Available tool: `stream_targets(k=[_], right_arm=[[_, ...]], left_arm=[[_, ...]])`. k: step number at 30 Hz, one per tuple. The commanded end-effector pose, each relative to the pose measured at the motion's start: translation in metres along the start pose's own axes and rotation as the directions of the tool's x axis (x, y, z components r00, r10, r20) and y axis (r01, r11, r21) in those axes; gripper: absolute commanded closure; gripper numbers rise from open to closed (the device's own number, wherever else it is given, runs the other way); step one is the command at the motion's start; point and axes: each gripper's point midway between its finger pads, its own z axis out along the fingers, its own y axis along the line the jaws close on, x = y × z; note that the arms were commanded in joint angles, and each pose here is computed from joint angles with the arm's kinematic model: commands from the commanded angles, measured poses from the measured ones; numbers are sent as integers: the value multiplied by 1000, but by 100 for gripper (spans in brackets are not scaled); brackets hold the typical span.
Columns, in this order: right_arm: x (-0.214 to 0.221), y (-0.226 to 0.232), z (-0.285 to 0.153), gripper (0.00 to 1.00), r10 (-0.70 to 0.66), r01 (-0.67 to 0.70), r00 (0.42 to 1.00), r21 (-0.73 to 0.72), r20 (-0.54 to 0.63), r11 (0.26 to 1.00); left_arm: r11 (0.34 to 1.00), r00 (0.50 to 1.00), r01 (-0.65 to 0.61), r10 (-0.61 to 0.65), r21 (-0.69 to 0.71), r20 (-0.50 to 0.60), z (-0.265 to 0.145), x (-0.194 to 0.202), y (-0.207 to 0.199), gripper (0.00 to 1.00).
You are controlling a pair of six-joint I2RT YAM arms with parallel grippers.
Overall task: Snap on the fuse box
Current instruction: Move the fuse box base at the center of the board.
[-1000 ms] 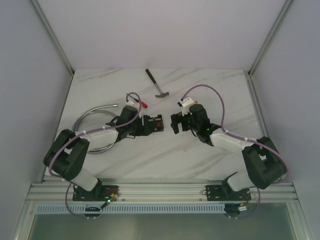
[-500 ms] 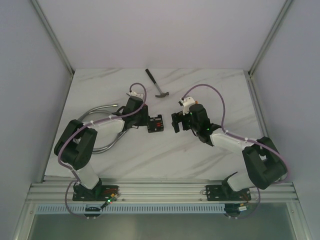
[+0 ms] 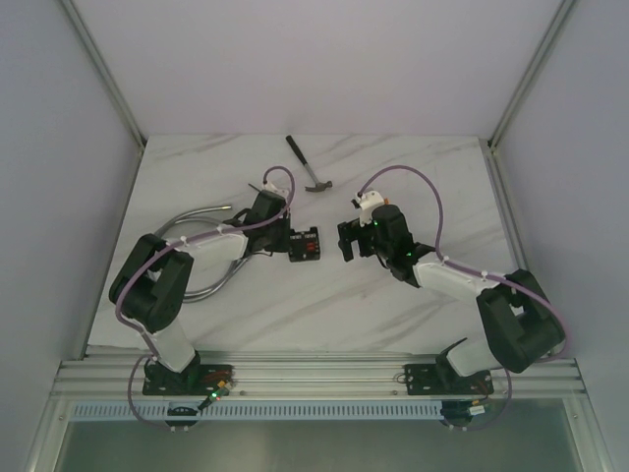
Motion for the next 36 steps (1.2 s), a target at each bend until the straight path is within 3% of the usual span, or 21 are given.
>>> stream_targets(k=[1,3,10,18,25,30,36], right_arm=[[-10,0,-6,0,2,-3,1000,12,24,1000],[-10,0,-8,0,5,-5,1000,14,28,1000],[-8,-5,-16,0,12,-13,999,42,39,999],[11,-32,-19,0,103,-99,995,196,-10,976],[32,-49,-22,0,159,-131,983,253,-92,959],[34,-56,-21,0,153,-112,979,270,-134,956],[24,-57,-14,0,93,-48,979,237,-182,970]], left_arm=[[994,992,-107,109,25,-62,-12,11,-5,82],[987,984,-154,158,48,-83,-16,18,-10,86],[916,911,-374,392,142,-127,-28,40,-28,87],[766,774,-588,626,258,-95,-20,46,-59,84],[632,670,-671,741,387,-46,-5,55,-81,80],[597,646,-704,763,385,-4,1,47,-88,69],[626,679,-725,719,287,148,-22,10,-97,47]])
